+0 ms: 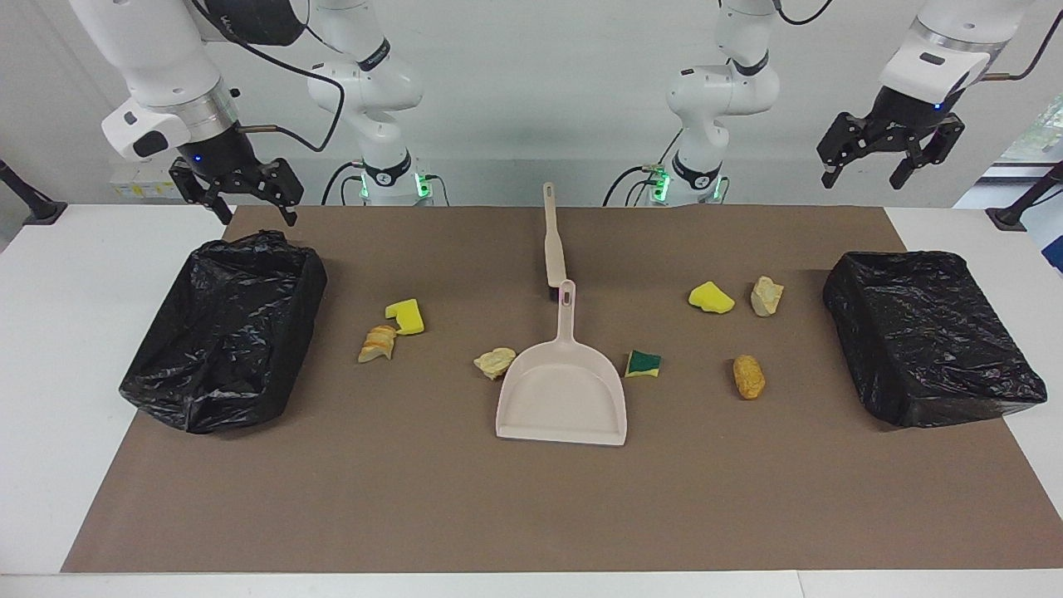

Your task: Sweep and dump trash in bin

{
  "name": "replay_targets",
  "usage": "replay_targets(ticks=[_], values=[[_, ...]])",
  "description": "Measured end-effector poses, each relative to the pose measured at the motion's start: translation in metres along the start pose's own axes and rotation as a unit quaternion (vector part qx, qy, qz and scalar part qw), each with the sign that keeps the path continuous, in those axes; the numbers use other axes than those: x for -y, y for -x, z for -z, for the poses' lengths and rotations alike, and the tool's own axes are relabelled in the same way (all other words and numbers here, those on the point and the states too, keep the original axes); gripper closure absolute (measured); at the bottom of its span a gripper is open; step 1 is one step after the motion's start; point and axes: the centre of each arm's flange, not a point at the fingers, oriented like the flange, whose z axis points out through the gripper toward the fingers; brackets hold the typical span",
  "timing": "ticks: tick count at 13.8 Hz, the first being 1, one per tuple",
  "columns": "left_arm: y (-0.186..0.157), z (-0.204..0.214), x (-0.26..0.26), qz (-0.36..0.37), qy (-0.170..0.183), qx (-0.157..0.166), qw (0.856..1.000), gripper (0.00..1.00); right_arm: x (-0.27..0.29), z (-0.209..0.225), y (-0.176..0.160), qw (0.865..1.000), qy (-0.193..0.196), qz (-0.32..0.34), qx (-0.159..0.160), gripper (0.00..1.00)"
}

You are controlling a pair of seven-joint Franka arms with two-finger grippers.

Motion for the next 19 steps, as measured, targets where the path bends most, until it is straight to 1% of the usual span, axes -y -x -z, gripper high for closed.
replay_targets(ticks=[5,8,9,11,13,15,19], values=[[0.000,0.000,0.000,-0.001,0.000,0.001,1.000,0.00,0.001,0.000,0.000,1.000,0.000,0.001,0.000,0.00],[0.000,0.000,-0.001,-0.003,0.000,0.001,1.000,0.00,0.017,-0.001,0.000,1.000,-0.002,0.014,0.001,0.00],[0.000,0.000,-0.002,-0.004,0.000,0.001,1.000,0.00,0.026,-0.001,0.001,1.000,-0.006,0.016,0.002,0.00],[0.000,0.000,-0.005,-0.006,0.000,0.001,1.000,0.00,0.048,-0.007,0.001,1.000,-0.031,0.000,0.005,0.00],[0.000,0.000,-0.009,-0.010,0.000,0.000,1.000,0.00,0.082,-0.018,0.000,0.999,-0.042,-0.014,0.004,0.00],[0.000,0.000,-0.016,-0.016,0.001,0.000,1.000,0.00,0.129,-0.035,0.000,0.999,-0.044,-0.030,0.006,0.00],[0.002,-0.004,-0.032,-0.031,0.001,-0.001,1.000,0.00,0.222,-0.085,-0.007,0.997,-0.045,-0.068,0.008,0.00]])
